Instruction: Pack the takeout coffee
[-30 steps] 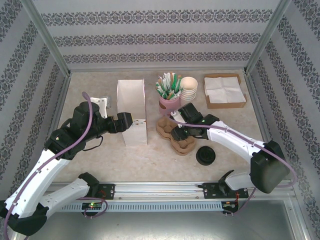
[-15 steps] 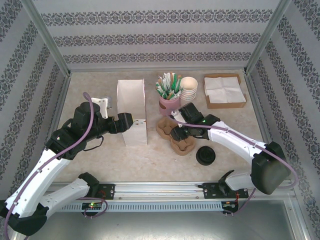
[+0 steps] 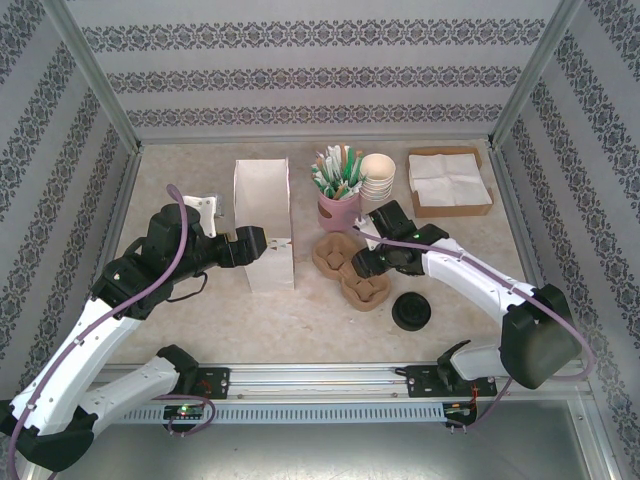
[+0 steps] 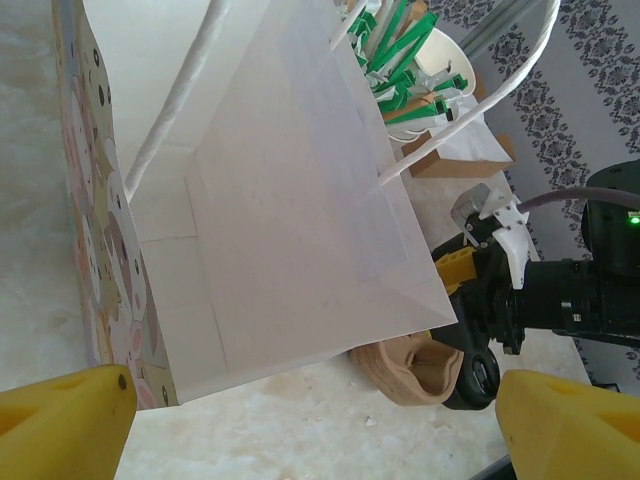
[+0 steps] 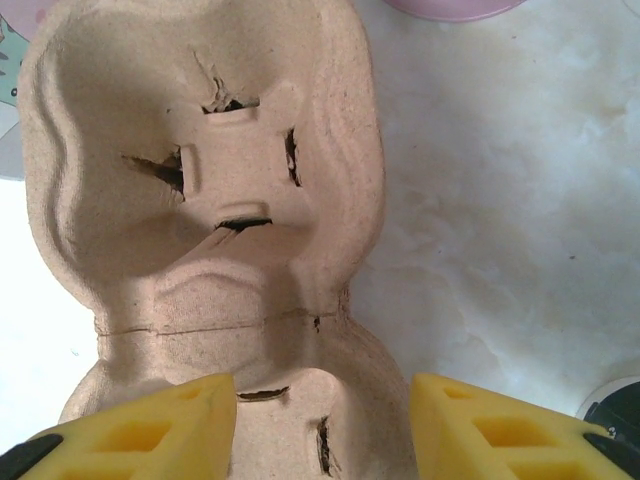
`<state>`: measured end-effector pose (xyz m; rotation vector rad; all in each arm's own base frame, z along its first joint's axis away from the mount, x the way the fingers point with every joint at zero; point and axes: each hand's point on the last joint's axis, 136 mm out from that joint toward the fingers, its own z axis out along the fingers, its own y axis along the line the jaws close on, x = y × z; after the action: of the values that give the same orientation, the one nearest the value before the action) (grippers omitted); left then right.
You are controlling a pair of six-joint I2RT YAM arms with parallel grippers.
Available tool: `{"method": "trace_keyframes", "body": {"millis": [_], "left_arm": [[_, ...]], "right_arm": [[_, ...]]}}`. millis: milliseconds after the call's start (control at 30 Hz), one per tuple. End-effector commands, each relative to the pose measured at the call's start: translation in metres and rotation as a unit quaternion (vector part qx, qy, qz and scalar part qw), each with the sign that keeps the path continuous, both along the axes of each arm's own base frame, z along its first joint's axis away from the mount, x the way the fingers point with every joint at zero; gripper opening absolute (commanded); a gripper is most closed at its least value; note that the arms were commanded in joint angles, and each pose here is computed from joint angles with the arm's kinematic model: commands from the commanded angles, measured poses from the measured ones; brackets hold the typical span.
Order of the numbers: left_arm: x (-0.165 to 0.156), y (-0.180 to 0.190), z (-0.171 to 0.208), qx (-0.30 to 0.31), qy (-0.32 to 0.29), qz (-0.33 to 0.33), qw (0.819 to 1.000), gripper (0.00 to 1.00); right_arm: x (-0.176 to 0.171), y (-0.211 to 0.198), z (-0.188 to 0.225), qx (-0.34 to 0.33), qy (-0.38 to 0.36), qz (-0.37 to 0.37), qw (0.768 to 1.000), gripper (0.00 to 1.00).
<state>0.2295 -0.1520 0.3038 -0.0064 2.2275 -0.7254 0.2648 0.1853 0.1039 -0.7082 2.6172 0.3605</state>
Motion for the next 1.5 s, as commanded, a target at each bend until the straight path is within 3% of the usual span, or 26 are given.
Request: {"method": "trace_keyframes", "body": {"millis": [0, 667, 900, 1000, 1467], "left_arm": [[0.001, 0.001, 0.001, -0.007, 0.0, 0.003, 1.0, 0.93], [-0.003, 0.0, 0.001, -0.01, 0.006, -0.001, 1.0, 0.93], [-0.008, 0.001, 0.003, -0.017, 0.012, -0.001, 1.0, 0.93], [-0.011, 0.0, 0.002, -0.024, 0.018, -0.004, 1.0, 0.92], [-0.033, -0.01, 0.0, -0.08, 0.052, -0.031, 0.995, 0.84]], "right_arm": [[-0.009, -0.012, -0.01, -0.03, 0.015, 0.008, 0.999, 0.49], [-0.01, -0.025, -0.02, -0.083, 0.024, 0.015, 0.996, 0.45], [-0.012, -0.019, -0.01, -0.07, 0.016, 0.017, 0.997, 0.37], [-0.015, -0.015, -0.006, -0.057, 0.016, 0.019, 0.998, 0.26], [-0.03, -0.006, 0.016, 0.021, 0.022, -0.024, 0.999, 0.21]]}}
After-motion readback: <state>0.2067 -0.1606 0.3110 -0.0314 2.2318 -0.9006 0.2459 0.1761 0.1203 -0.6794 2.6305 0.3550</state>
